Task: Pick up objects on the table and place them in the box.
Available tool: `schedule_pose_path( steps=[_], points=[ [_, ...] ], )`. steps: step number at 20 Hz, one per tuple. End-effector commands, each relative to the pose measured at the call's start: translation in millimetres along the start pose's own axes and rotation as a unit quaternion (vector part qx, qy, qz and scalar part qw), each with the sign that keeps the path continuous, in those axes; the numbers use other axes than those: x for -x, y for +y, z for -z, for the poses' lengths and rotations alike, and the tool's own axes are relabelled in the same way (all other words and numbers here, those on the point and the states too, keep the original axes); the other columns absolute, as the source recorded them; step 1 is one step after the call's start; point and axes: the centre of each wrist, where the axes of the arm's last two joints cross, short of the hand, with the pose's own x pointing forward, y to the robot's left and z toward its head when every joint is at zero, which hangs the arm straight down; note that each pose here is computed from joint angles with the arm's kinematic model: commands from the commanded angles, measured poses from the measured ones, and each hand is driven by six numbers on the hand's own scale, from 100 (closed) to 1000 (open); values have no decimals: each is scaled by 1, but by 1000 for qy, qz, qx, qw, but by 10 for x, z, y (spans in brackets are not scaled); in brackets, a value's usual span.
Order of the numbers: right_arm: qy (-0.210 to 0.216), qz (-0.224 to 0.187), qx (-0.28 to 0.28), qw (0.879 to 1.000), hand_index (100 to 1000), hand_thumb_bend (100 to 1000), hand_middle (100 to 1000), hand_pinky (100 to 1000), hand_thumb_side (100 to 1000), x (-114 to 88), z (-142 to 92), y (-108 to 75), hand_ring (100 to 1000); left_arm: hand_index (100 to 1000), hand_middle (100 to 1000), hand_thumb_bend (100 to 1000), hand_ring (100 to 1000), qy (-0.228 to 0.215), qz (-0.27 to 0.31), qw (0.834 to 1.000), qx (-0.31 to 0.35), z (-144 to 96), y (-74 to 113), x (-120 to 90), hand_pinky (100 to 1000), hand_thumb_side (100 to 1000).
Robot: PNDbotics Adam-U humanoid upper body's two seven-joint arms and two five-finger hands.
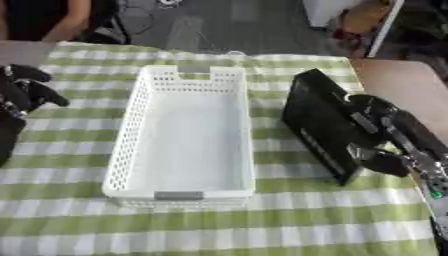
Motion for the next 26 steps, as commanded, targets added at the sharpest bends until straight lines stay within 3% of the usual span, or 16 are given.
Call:
schedule_pose_path(
  steps=[1, 2, 3, 4, 6, 7, 11, 26],
  points=[
    [4, -23, 4, 1000, 864, 100, 898, 695, 268, 34, -2, -149, 887, 558, 695, 1000, 582, -8, 7, 1000, 6, 38, 4, -62, 649, 922],
    [7, -23, 5, 1000, 863, 100, 897, 695, 254, 35, -3, -148, 887, 558, 695, 1000, 582, -8, 7, 1000, 6, 39, 4, -62, 649, 921],
    [12, -22, 8, 1000, 853, 100, 889, 645, 123, 39, -6, -148, 843, 558, 695, 1000, 582, -8, 6, 1000, 6, 39, 4, -62, 649, 921],
    [17, -22, 10, 1000, 849, 100, 886, 628, 100, 40, -7, -148, 823, 558, 695, 1000, 582, -8, 6, 1000, 6, 39, 3, -62, 649, 921],
    [24, -21, 18, 999, 842, 100, 880, 602, 100, 40, -8, -149, 787, 558, 695, 1000, 582, -8, 6, 1000, 6, 39, 3, -62, 649, 922],
    [28, -21, 21, 999, 834, 100, 869, 564, 100, 40, -9, -148, 726, 558, 696, 1000, 582, -8, 6, 1000, 6, 39, 3, -62, 649, 922],
    [41, -20, 39, 998, 817, 100, 850, 511, 100, 37, -10, -149, 671, 558, 695, 1000, 581, -9, 6, 1000, 7, 41, 3, -63, 649, 923],
    [49, -19, 66, 996, 791, 100, 801, 460, 100, 34, -7, -147, 610, 558, 695, 1000, 581, -9, 6, 1000, 6, 45, 4, -64, 649, 928]
  ],
)
